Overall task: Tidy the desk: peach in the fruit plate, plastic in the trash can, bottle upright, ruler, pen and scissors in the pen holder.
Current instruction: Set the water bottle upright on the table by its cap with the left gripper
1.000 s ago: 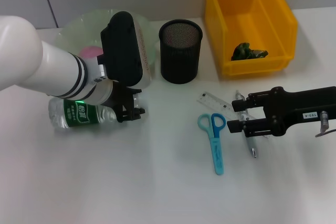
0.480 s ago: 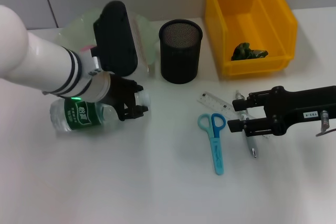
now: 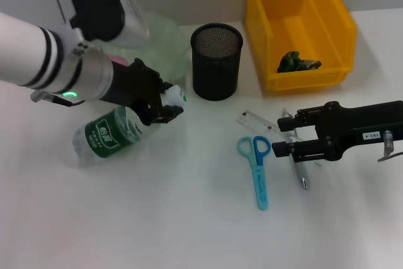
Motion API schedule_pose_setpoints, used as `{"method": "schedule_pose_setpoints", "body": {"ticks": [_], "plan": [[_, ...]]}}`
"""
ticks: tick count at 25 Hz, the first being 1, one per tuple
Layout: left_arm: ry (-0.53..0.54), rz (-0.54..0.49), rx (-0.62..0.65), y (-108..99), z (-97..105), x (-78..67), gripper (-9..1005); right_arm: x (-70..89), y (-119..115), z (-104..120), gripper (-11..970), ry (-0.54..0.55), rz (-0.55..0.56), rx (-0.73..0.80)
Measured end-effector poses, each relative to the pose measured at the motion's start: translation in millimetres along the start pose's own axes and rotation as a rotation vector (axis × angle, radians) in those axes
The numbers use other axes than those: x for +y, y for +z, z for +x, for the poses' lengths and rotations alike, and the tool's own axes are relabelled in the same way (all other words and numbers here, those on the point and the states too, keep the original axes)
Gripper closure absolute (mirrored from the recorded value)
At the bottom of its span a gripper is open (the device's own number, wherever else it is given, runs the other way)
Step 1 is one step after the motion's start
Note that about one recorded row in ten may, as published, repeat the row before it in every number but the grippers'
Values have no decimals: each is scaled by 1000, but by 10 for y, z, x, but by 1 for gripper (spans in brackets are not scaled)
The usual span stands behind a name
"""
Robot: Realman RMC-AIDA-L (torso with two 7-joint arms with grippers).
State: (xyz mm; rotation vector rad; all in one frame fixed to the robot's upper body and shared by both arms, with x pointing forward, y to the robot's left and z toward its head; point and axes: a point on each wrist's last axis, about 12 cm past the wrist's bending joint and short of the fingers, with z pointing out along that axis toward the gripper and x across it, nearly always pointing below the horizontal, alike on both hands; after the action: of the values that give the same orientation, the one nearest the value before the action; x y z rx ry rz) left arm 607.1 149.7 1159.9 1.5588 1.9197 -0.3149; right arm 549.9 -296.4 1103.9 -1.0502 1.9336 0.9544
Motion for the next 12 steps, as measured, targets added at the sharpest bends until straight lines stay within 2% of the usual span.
{"method": "schedule_pose_setpoints", "body": {"ticks": [6, 12], "plan": [[-112, 10, -106, -203, 16, 131, 562, -3, 5, -12, 328, -3, -1, 0], [-162, 3, -153, -306, 68, 193, 562, -5, 8, -19, 328, -5, -2, -1]]}}
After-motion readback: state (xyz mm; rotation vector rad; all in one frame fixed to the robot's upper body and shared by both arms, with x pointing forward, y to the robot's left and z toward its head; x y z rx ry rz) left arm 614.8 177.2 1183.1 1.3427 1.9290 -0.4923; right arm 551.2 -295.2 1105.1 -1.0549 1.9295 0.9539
